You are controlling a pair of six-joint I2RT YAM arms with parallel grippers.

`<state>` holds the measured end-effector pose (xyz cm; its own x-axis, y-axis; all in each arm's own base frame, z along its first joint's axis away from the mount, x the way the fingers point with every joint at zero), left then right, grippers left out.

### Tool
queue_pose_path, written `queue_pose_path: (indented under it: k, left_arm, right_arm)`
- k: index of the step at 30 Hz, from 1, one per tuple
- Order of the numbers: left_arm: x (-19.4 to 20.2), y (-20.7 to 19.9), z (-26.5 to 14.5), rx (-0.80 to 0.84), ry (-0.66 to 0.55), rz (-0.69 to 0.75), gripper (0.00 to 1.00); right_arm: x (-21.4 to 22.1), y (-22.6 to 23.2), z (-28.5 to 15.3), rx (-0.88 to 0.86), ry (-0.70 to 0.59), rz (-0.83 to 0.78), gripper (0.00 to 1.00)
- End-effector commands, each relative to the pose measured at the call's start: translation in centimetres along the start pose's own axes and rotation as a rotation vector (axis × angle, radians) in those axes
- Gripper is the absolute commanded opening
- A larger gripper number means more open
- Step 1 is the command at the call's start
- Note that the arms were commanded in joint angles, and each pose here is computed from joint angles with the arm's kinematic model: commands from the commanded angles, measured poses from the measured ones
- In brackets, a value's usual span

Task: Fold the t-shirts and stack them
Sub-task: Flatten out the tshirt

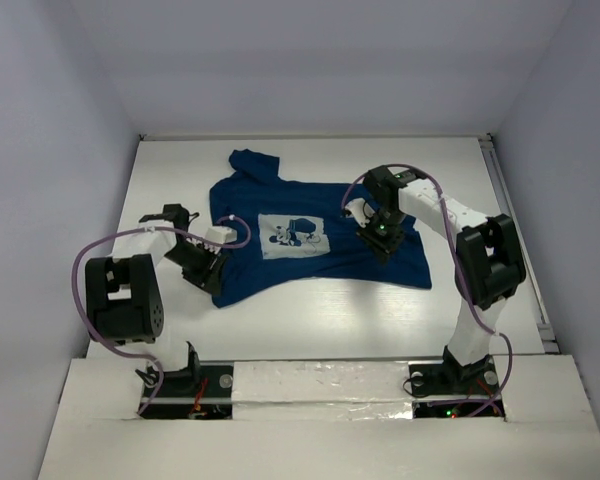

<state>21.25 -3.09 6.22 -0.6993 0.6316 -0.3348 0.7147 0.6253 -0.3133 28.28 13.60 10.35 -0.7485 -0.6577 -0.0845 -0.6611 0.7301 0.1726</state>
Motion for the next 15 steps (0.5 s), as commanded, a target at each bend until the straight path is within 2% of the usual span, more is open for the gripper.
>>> queue_pose_path:
  k: [1, 3, 4, 5, 8, 9, 12, 14, 15]
  left_arm:
    - [-0.8, -0.7, 0.0, 0.048, -0.014, 0.019, 0.33]
    - [-1.2, -0.8, -0.2, 0.059, -0.033, 0.024, 0.12]
    - [-1.2, -1.0, -0.2, 0.073, -0.035, 0.021, 0.09]
    - [-1.5, -1.3, 0.0, 0.089, -0.041, 0.030, 0.08]
    - [-1.3, -1.4, 0.2, 0.103, -0.033, 0.025, 0.18]
    - [-1.3, -1.3, 0.3, 0.104, -0.032, 0.024, 0.24]
    - [-1.4, -1.6, 0.3, 0.129, -0.036, 0.032, 0.30]
    - [-1.4, -1.8, 0.2, 0.143, -0.037, 0.038, 0.28]
    - [-1.7, -1.7, 0.2, 0.150, -0.045, 0.041, 0.13]
  right_arm:
    - [-0.6, 0.5, -0.7, -0.001, -0.046, -0.026, 0.37]
    - [-0.7, 0.5, -0.6, -0.005, -0.044, -0.022, 0.37]
    - [-0.8, 0.5, -0.6, -0.009, -0.047, -0.023, 0.37]
    - [-0.8, 0.5, -0.5, -0.009, -0.044, -0.023, 0.37]
    - [-1.0, 0.5, -0.4, -0.014, -0.045, -0.024, 0.37]
    - [-1.0, 0.5, -0.4, -0.014, -0.044, -0.023, 0.37]
    - [-0.8, 0.4, 0.1, -0.013, -0.033, -0.026, 0.37]
    - [-0.5, 0.3, 0.5, -0.013, -0.017, -0.029, 0.36]
    - [-0.4, 0.2, 0.7, -0.012, -0.010, -0.029, 0.34]
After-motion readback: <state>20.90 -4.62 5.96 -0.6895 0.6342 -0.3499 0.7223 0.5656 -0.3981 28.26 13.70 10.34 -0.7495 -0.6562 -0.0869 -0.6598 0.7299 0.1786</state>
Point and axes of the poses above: each gripper's point midway between its finger pads, its own z axis out along the fingers, its own y axis along the line the jaws close on, x = y × z, the point moved 3 cm from there along -z, back along the fingers, and after that the axes turned 10 degrees about z, right-handed, at the moved point
